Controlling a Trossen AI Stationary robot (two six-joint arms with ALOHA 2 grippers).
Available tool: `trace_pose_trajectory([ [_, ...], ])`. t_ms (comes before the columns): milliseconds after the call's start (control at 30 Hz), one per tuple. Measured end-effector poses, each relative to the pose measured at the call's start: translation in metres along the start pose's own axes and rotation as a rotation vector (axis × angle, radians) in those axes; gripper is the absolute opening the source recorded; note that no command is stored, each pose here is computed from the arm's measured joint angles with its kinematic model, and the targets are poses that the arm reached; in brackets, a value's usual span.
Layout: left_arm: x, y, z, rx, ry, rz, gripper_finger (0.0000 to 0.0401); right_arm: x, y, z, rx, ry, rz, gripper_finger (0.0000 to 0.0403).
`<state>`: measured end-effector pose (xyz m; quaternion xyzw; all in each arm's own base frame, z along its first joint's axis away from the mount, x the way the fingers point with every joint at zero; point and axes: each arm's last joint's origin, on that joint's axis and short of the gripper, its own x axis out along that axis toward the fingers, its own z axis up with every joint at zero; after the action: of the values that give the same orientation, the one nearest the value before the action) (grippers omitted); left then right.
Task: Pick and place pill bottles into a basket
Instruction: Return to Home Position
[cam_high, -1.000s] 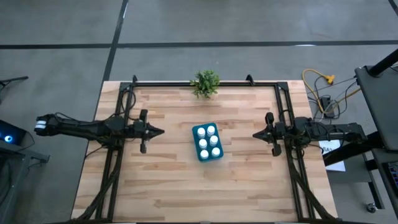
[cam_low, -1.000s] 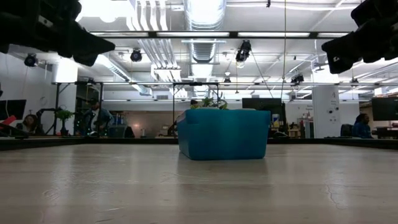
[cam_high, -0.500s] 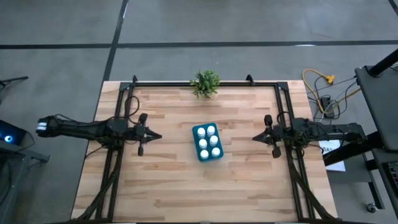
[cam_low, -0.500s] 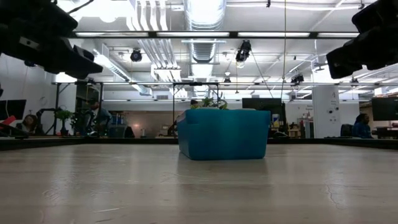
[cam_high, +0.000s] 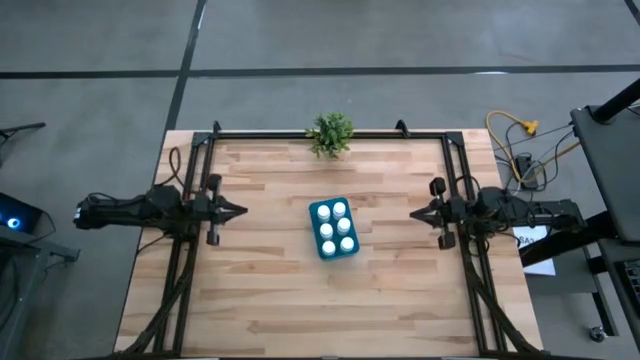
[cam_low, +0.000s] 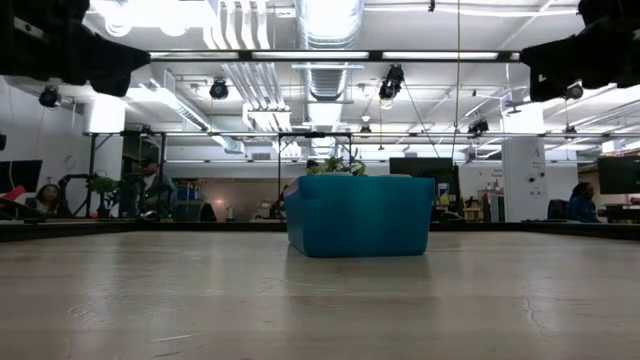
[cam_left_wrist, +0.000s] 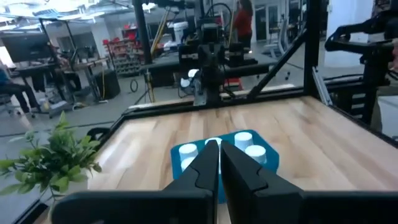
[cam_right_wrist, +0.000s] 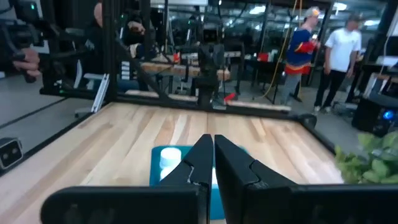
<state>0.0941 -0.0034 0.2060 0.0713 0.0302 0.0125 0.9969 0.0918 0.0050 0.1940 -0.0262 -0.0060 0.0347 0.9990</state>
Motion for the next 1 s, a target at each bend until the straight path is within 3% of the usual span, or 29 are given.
trace_pose_trajectory([
  [333, -0.009, 0.000, -0.007, 0.004, 0.037, -0.002, 0.0000, -0.001, 0.000, -0.005, 0.010, 0.050, -0.024, 0.0008],
  [733, -0.012, 0.001, -0.003, 0.010, 0.049, 0.005, 0.0000, -0.003, -0.002, -0.001, -0.014, 0.009, -0.057, 0.0008],
  [1000, -0.011, 0.000, -0.005, 0.005, 0.062, -0.003, 0.0000, -0.003, -0.001, -0.009, -0.030, 0.081, -0.047, 0.0008],
])
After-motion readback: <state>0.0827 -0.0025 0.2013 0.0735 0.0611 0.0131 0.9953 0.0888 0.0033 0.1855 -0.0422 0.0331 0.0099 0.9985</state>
